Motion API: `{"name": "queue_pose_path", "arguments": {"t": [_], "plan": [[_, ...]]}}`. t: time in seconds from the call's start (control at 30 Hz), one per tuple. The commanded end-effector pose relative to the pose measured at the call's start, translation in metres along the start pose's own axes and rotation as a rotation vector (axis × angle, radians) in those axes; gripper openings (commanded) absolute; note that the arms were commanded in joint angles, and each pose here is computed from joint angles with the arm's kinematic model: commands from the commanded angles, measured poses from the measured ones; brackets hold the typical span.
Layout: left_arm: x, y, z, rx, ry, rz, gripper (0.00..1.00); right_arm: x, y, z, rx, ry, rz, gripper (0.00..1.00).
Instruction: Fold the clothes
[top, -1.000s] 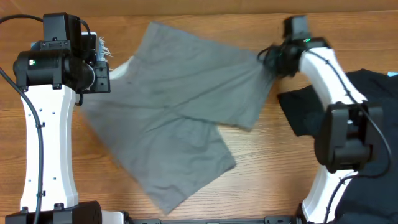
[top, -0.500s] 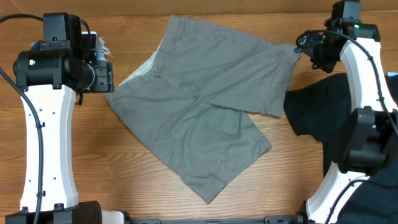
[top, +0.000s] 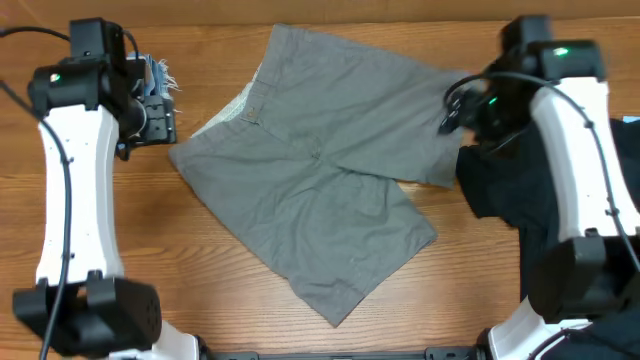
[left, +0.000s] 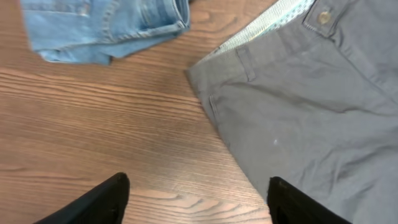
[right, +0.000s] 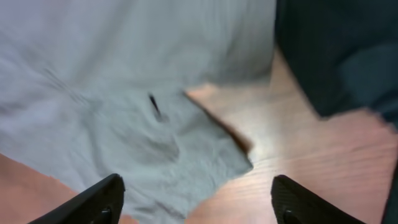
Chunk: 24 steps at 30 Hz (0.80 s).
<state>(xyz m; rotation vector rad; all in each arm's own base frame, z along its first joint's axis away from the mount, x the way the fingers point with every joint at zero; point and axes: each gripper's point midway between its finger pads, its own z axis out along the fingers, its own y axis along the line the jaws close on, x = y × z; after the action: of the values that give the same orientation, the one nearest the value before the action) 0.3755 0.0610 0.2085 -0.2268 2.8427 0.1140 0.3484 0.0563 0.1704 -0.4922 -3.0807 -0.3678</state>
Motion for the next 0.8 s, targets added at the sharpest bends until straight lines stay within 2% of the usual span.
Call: {"name": "queue_pose_path", "arguments": {"t": [0.0,0.13,0.37,0.53,0.57,0.63,0.77], "plan": [[0.000,-0.004,0.028,0.015,0.072,-0.009,0.75,0.031,-0.007,0.043,0.060,0.131,-0.005,0.74],[0.005,-0.011,0.050,0.044,0.142,0.001,0.65,0.053,-0.025,0.087,0.094,0.205,0.027,0.72],[0.007,-0.013,0.055,0.050,0.157,0.002,0.66,0.089,-0.047,0.142,0.072,0.292,0.025,0.66],[0.007,-0.013,0.055,0.050,0.158,0.002,0.66,0.094,-0.052,0.163,0.051,0.275,0.026,0.59],[0.007,-0.013,0.055,0.050,0.158,0.002,0.66,0.092,-0.052,0.166,0.046,0.263,0.022,0.56],[0.007,-0.013,0.055,0.050,0.158,0.002,0.66,0.087,-0.051,0.170,0.037,0.239,0.016,0.36],[0.008,-0.013,0.055,0.051,0.162,0.018,0.66,0.072,-0.070,0.156,0.136,0.201,0.036,0.06]]}}
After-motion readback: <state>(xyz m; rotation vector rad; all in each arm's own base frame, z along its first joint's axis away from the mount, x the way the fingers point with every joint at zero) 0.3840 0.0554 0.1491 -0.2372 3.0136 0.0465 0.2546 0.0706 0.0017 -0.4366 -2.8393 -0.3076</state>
